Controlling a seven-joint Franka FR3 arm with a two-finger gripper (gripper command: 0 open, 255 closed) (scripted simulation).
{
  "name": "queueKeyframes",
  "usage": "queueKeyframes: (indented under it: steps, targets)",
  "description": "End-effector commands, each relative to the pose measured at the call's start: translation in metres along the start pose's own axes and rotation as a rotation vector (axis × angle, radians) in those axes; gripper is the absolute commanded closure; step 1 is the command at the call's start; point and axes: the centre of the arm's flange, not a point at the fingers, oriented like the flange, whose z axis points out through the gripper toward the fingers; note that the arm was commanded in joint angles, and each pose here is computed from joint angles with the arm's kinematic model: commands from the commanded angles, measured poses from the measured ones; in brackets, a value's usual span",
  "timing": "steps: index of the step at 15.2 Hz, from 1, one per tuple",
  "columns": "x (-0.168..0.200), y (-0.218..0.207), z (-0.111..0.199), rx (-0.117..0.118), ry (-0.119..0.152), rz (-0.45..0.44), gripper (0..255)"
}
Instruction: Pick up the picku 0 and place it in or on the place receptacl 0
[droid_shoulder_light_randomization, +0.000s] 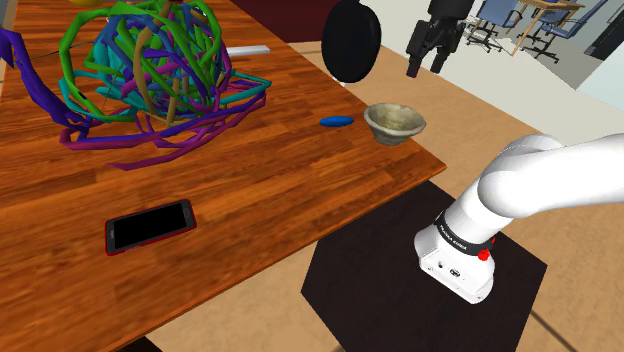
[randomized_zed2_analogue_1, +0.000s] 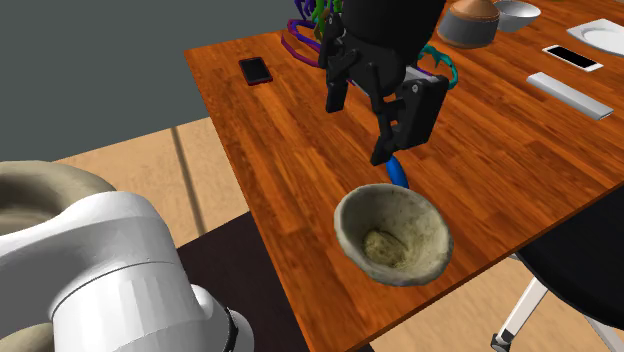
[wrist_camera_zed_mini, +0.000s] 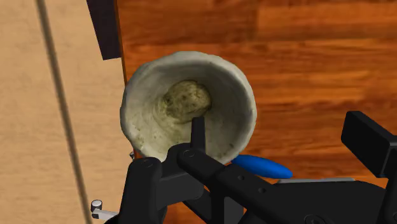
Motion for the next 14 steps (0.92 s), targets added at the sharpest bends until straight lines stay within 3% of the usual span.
queueKeyframes:
  steps: [1,8,14]
  targets:
    - [0.0,0.0,0.0,0.0,0.0,0.0,0]
    - [0.088,0.03,0.053,0.097,-0.072,-0.354,0]
    - [0.163,0.027,0.104,0.18,-0.133,-0.657,0]
